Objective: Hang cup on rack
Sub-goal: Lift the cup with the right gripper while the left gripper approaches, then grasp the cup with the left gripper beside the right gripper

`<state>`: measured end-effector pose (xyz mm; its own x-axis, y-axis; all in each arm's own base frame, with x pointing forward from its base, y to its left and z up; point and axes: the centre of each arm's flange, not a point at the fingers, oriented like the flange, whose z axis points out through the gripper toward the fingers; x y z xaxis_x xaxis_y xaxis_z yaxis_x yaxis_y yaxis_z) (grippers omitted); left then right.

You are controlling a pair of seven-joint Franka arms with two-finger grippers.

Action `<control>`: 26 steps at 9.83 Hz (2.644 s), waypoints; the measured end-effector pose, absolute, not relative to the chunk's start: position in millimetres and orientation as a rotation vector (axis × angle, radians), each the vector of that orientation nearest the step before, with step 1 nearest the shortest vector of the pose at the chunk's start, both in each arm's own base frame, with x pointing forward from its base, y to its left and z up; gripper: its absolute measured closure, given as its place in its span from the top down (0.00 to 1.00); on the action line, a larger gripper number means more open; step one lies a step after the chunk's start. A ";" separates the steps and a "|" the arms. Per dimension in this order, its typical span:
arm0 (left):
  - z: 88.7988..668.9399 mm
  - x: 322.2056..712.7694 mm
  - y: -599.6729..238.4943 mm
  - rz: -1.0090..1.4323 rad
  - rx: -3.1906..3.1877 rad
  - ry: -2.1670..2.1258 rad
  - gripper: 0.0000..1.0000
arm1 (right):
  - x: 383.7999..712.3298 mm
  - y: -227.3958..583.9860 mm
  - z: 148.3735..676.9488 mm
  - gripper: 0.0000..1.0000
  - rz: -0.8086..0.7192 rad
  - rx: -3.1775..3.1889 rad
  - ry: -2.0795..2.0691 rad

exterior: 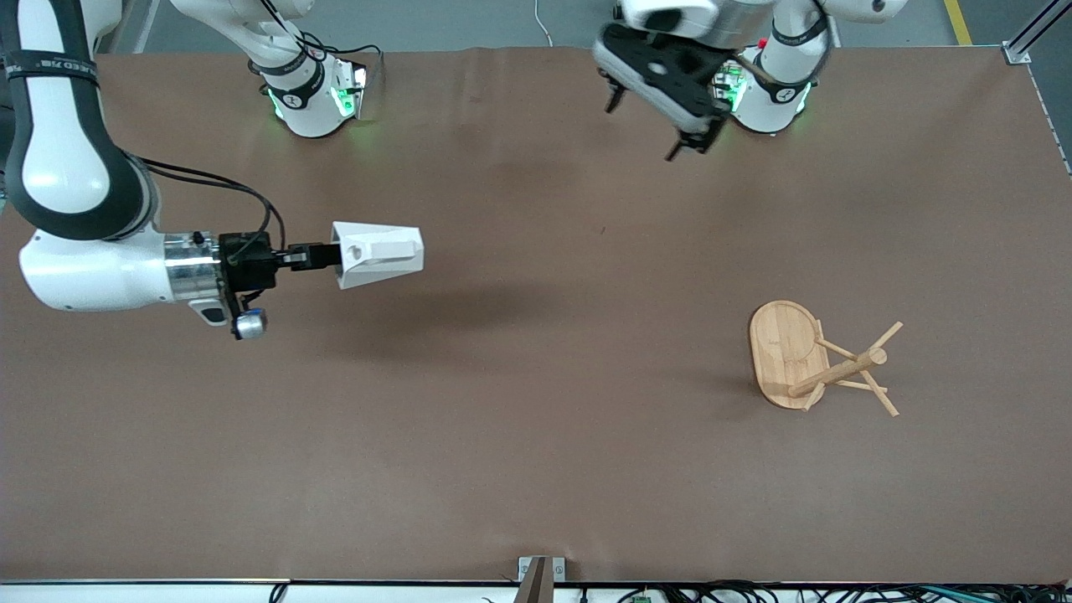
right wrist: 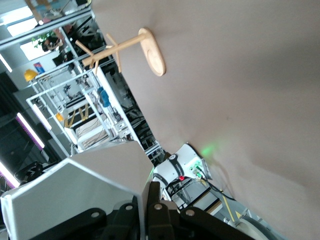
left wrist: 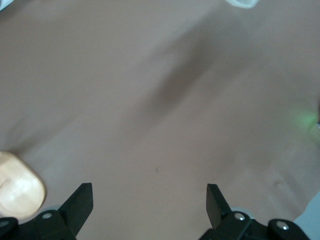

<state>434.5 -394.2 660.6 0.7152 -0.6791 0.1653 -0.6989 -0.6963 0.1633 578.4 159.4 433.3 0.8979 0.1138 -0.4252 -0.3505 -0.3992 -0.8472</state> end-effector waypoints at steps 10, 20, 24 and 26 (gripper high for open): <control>632.9 453.9 -492.5 0.334 2.388 -1.495 1.00 | 501.3 294.2 419.3 0.04 0.371 -1.786 -0.009; 592.5 448.6 -495.7 0.184 2.298 -1.719 0.99 | 495.7 293.8 442.0 0.04 0.364 -1.712 -0.008; 588.3 449.4 -497.7 0.174 2.276 -1.723 0.99 | 494.9 294.9 444.9 0.04 0.374 -1.665 0.008; 589.2 449.4 -497.7 0.179 2.266 -1.735 0.98 | 494.0 294.6 445.2 0.04 0.375 -1.663 0.009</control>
<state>449.4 -497.7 589.2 0.2704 -0.9252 0.2661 -0.9601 -0.2385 0.1463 494.0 294.6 445.2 0.9452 0.2121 -0.2482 -0.2235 -0.1339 -0.9655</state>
